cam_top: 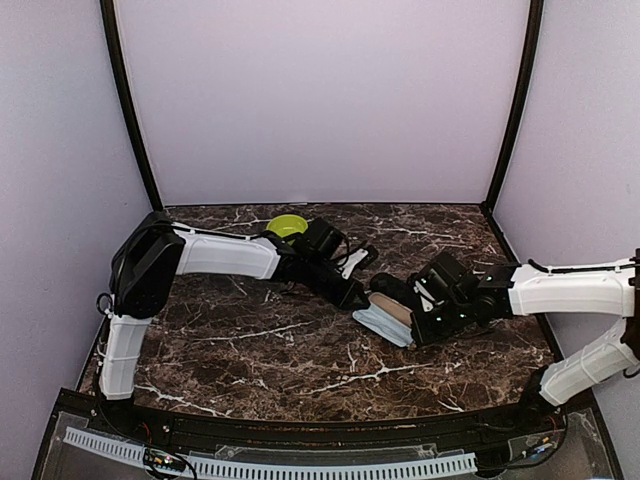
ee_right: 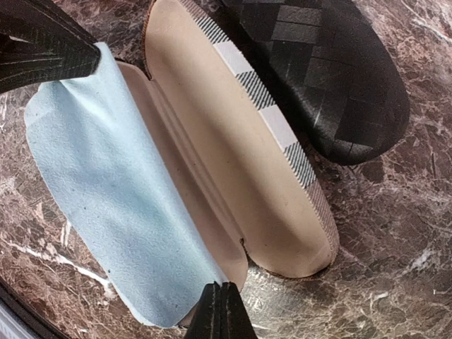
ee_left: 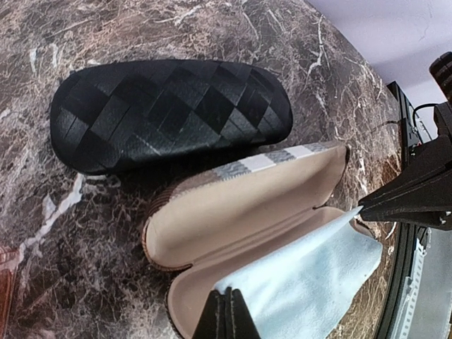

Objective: Organize the sunglasses
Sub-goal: Place the folded cleaning cloth in the sunglasses case.

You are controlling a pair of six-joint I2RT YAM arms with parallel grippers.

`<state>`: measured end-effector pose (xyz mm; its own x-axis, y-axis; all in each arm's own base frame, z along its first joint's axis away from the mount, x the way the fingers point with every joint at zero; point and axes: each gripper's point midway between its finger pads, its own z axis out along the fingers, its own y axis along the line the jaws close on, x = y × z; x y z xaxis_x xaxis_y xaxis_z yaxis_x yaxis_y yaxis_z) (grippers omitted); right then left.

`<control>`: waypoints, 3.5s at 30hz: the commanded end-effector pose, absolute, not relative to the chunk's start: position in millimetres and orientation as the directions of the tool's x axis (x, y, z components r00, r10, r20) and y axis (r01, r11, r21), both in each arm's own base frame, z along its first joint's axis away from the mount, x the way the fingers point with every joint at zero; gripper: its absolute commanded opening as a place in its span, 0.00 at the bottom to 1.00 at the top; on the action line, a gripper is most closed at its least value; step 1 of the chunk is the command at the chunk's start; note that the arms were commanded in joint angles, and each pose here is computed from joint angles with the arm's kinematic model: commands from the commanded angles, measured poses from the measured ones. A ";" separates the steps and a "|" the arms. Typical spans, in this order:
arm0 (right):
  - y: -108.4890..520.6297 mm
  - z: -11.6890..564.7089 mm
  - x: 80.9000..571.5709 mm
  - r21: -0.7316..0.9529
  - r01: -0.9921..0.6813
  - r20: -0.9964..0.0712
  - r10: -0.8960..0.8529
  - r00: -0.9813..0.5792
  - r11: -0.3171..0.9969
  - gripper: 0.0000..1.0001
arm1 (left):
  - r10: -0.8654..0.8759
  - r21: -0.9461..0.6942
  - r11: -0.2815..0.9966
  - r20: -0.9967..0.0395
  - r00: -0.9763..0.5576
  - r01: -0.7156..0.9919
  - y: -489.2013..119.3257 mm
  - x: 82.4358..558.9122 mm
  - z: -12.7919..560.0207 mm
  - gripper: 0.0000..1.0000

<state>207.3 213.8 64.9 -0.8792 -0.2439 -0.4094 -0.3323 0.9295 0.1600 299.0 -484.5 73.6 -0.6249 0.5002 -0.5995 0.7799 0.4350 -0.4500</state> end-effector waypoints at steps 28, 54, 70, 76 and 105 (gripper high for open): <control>211.2 47.3 203.1 0.163 -0.350 -0.374 -0.270 -0.887 0.923 0.00 | 0.551 -0.419 0.412 -0.592 -0.588 0.809 -490.7 296.0 67.3 0.00; 209.0 43.6 200.0 0.157 -0.357 -0.357 -0.284 -0.890 0.921 0.00 | 0.575 -0.406 0.403 -0.585 -0.572 0.820 -491.2 293.0 59.9 0.00; 205.9 38.5 200.9 0.131 -0.354 -0.346 -0.292 -0.892 0.926 0.00 | 0.578 -0.397 0.406 -0.586 -0.568 0.823 -491.7 292.9 58.2 0.00; 206.4 38.1 202.4 0.126 -0.354 -0.346 -0.293 -0.891 0.927 0.00 | 0.582 -0.397 0.406 -0.582 -0.568 0.823 -491.8 291.1 56.1 0.00; 214.4 37.4 205.7 0.139 -0.368 -0.345 -0.303 -0.888 0.920 0.00 | 0.603 -0.399 0.399 -0.564 -0.565 0.825 -492.0 282.3 55.1 0.01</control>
<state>201.9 210.9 34.9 -0.8924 -0.2990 -0.3380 -0.3595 0.9238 0.1317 286.5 -489.4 48.7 -0.5814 0.5886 -0.5616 0.8135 0.4122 -0.4102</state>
